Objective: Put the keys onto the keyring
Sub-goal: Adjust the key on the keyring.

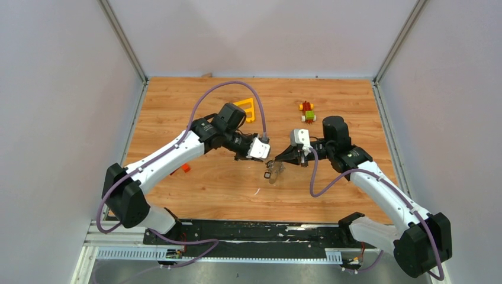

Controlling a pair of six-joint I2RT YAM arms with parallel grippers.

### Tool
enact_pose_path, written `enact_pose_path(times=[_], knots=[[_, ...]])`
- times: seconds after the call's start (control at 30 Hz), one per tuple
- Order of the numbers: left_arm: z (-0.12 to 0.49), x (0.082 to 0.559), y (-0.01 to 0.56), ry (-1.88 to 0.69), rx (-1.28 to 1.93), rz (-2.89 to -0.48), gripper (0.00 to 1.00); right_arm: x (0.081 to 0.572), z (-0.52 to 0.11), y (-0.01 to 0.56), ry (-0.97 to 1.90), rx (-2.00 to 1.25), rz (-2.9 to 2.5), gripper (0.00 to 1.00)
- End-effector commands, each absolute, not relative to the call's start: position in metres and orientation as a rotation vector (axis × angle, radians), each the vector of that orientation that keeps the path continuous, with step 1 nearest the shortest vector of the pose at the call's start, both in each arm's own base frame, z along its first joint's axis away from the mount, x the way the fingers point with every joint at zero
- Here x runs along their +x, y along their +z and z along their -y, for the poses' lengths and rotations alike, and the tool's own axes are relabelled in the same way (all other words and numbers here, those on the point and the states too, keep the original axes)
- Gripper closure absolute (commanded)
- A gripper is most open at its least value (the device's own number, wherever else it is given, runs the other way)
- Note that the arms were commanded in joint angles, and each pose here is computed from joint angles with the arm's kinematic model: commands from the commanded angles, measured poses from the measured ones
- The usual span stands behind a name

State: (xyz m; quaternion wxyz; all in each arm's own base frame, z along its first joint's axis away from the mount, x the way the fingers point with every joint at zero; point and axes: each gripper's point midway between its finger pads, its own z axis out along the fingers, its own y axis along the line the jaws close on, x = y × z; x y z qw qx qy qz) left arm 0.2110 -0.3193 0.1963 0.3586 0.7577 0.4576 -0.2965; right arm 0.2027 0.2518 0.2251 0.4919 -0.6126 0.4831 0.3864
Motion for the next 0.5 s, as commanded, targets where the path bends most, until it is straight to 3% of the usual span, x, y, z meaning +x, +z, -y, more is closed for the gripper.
enact_pose_path(times=[0.0, 0.47], knots=[[0.319, 0.203, 0.231, -0.745, 1.971, -1.041, 0.68, 0.204, -0.254, 0.243, 0.911, -1.489, -1.085, 1.00], [0.337, 0.198, 0.241, -0.893, 1.941, -1.033, 0.69, 0.205, -0.254, 0.242, 0.914, -1.488, -1.091, 1.00]])
